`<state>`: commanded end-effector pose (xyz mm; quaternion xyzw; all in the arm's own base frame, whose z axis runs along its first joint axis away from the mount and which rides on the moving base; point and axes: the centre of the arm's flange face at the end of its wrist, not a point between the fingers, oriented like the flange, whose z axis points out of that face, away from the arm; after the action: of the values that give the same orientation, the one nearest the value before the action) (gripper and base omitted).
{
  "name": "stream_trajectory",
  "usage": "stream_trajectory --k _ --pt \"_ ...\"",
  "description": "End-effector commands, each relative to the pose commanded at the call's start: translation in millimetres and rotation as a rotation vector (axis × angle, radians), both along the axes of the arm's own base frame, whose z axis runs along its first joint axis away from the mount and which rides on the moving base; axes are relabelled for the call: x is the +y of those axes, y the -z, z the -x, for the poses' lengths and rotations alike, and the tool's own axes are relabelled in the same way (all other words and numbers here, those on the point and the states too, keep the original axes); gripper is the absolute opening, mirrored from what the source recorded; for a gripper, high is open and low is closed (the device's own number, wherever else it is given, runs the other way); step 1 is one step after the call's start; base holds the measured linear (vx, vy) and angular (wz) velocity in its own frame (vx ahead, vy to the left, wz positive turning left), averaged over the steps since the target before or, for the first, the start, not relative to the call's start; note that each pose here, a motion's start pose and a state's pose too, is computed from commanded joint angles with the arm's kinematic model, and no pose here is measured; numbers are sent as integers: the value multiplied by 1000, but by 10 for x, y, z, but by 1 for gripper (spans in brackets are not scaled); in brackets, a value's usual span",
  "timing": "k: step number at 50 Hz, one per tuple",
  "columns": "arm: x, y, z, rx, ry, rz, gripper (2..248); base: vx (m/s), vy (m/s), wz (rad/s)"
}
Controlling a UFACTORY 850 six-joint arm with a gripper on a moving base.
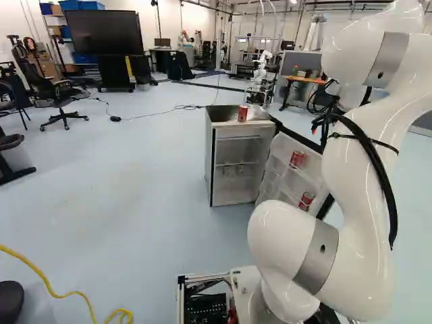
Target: Grab a drink from the fridge
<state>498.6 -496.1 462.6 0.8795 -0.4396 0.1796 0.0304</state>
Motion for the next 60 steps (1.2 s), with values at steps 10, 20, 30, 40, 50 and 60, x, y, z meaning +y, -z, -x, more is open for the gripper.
stream_trajectory --k 10,20,30,40,50,60 --pt "-180 160 -84 16 7 -18 247 0 0 0" --pt "-356 326 -163 30 14 -35 247 0 0 0" --pt "-490 492 -225 48 18 -57 247 0 0 0" --pt "-511 647 -239 79 16 -92 247 0 0 0" --pt "-452 694 -199 110 12 -127 247 0 0 0" --pt "-361 701 -123 143 9 -165 247 0 0 0"
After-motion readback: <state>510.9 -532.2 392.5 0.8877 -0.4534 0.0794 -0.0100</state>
